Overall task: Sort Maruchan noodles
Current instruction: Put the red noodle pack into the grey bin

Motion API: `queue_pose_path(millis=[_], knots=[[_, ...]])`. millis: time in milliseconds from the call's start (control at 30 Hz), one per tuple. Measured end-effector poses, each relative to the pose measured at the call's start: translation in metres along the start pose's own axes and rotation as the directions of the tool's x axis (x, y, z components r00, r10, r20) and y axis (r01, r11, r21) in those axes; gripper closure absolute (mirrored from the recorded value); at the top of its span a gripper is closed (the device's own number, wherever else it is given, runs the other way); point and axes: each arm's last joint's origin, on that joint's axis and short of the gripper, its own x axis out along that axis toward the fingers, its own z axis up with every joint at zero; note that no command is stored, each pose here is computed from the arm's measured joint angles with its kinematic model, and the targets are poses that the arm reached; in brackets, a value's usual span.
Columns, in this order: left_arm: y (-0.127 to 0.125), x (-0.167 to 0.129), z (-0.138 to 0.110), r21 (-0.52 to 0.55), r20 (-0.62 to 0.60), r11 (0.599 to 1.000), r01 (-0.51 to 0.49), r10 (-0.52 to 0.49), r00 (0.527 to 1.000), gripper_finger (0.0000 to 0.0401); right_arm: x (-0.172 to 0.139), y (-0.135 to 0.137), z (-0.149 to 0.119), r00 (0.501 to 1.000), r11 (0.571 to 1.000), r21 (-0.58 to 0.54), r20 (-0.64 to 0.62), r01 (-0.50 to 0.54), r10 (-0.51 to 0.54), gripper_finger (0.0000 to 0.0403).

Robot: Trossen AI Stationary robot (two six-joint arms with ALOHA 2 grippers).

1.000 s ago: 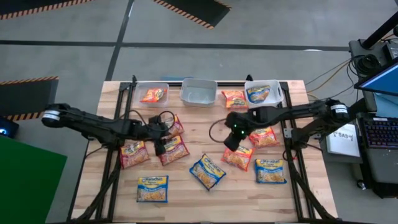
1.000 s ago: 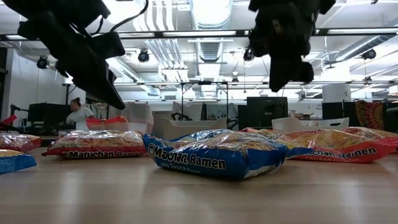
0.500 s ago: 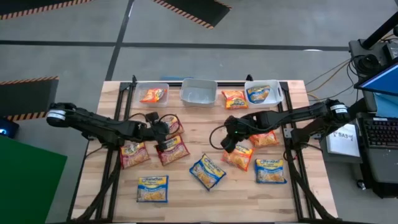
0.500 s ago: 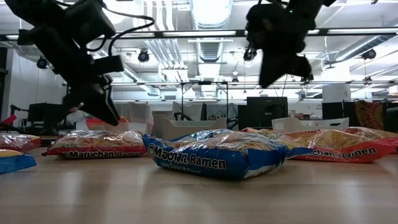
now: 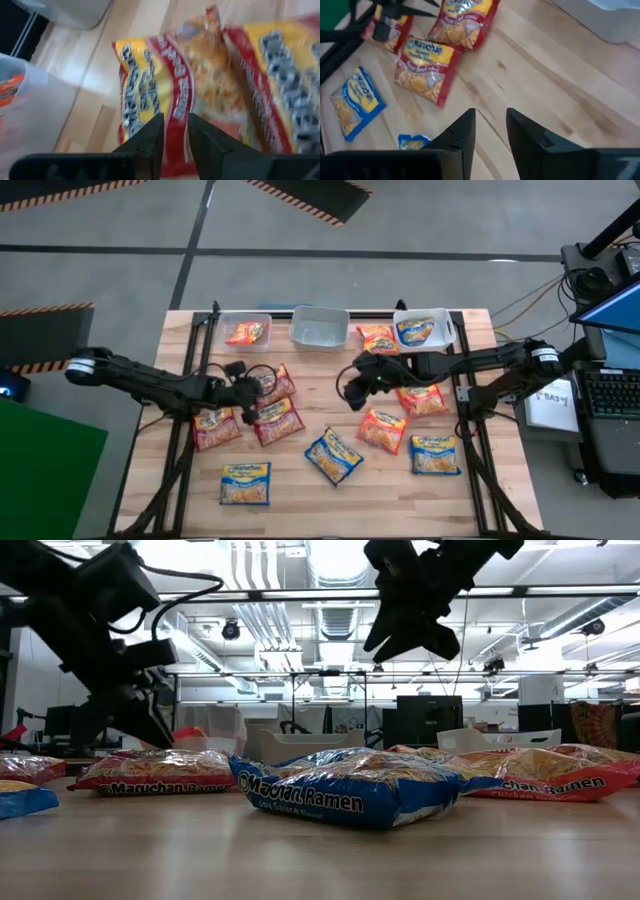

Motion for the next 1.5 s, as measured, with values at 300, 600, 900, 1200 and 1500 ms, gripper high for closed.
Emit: queue_pose_path(millis=[300, 600, 900, 1200, 1500], knots=[[-0.010, 0.019, -0.008, -0.048, 0.066, 0.999, 0.012, -0.009, 0.998, 0.0361, 0.001, 0.000, 0.000, 1.000, 1.000, 0.020, 0.018, -0.005, 0.005, 0.0287], [-0.024, 0.043, 0.002, -0.075, 0.165, 0.997, 0.024, -0.011, 0.986, 0.0362, 0.007, -0.006, -0.006, 0.999, 1.000, 0.030, 0.031, 0.009, -0.010, 0.0287], [-0.031, 0.044, 0.032, 0.054, 0.275, 0.997, 0.058, -0.071, 0.959, 0.0362, 0.009, -0.008, -0.007, 0.996, 0.993, 0.116, 0.080, 0.028, -0.038, 0.0287], [-0.012, 0.012, 0.025, 0.111, 0.195, 0.993, 0.045, -0.067, 0.978, 0.0362, 0.039, -0.012, -0.004, 0.993, 0.994, 0.104, 0.105, 0.035, -0.046, 0.0287], [-0.002, 0.001, 0.001, 0.032, 0.131, 0.998, 0.061, -0.064, 0.989, 0.0362, 0.090, -0.027, 0.017, 0.996, 0.990, 0.132, 0.078, 0.042, -0.053, 0.0287]])
